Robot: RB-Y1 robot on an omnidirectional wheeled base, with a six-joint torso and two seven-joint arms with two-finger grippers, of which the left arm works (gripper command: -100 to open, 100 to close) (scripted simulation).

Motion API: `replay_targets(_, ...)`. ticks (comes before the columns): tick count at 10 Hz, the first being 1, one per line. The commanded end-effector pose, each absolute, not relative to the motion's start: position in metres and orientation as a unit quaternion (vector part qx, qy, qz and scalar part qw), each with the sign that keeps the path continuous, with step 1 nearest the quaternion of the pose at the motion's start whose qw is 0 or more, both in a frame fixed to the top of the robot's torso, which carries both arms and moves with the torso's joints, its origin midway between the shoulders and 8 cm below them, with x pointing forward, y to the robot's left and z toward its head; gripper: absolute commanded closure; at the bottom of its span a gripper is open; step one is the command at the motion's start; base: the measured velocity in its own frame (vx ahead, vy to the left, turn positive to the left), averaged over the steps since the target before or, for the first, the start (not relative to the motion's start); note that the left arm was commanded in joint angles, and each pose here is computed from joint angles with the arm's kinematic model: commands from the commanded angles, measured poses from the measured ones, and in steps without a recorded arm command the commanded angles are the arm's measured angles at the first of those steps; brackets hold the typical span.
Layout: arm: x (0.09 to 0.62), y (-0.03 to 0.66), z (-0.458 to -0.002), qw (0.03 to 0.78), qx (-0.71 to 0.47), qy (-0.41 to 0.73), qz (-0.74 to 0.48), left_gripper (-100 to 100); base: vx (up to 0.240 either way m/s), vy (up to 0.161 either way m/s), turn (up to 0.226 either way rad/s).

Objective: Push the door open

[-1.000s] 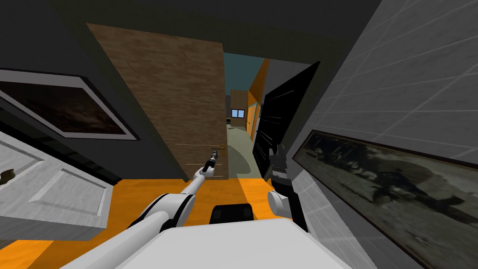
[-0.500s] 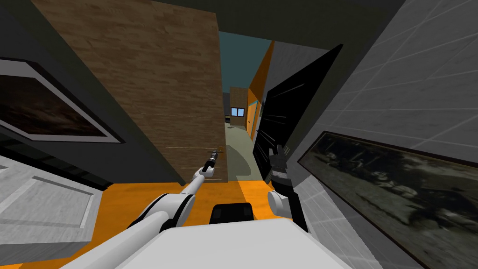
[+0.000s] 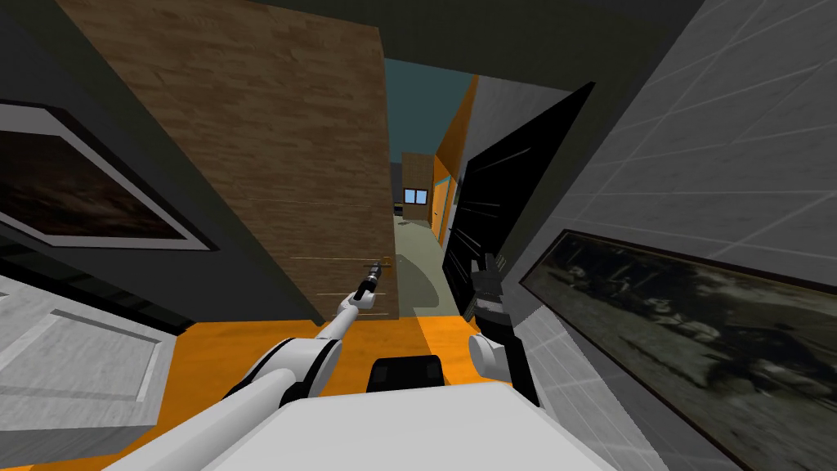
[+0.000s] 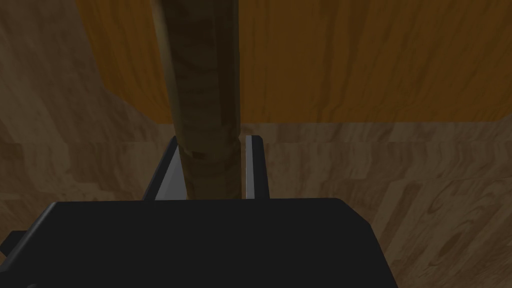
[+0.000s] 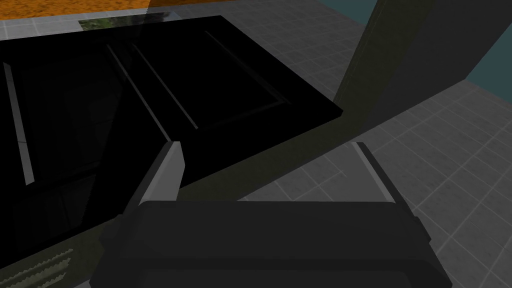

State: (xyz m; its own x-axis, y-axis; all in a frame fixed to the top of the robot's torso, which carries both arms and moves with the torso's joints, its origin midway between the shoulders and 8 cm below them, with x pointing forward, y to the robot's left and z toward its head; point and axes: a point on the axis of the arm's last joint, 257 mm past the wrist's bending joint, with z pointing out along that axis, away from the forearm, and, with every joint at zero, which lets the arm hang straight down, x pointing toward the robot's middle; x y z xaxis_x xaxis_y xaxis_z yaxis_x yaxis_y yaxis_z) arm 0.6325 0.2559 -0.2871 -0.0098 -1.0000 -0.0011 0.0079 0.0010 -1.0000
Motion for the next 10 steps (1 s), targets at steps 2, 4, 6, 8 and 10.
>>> replay_targets(2, 0.631, 0.268, -0.288, 0.505, -0.501, 0.496, -0.499, 100, 0.124, -0.047, 0.038)
replay_targets(4, 0.63, 0.277, -0.289, 0.509, -0.505, 0.492, -0.494, 100, 0.149, -0.062, 0.048)
replay_targets(6, 0.629, 0.289, -0.289, 0.513, -0.511, 0.487, -0.489, 100, 0.163, -0.069, 0.04)
replay_targets(8, 0.627, 0.302, -0.29, 0.518, -0.517, 0.481, -0.483, 100, 0.199, -0.081, 0.055)
replay_targets(10, 0.625, 0.317, -0.291, 0.524, -0.523, 0.475, -0.476, 100, 0.194, -0.072, 0.058)
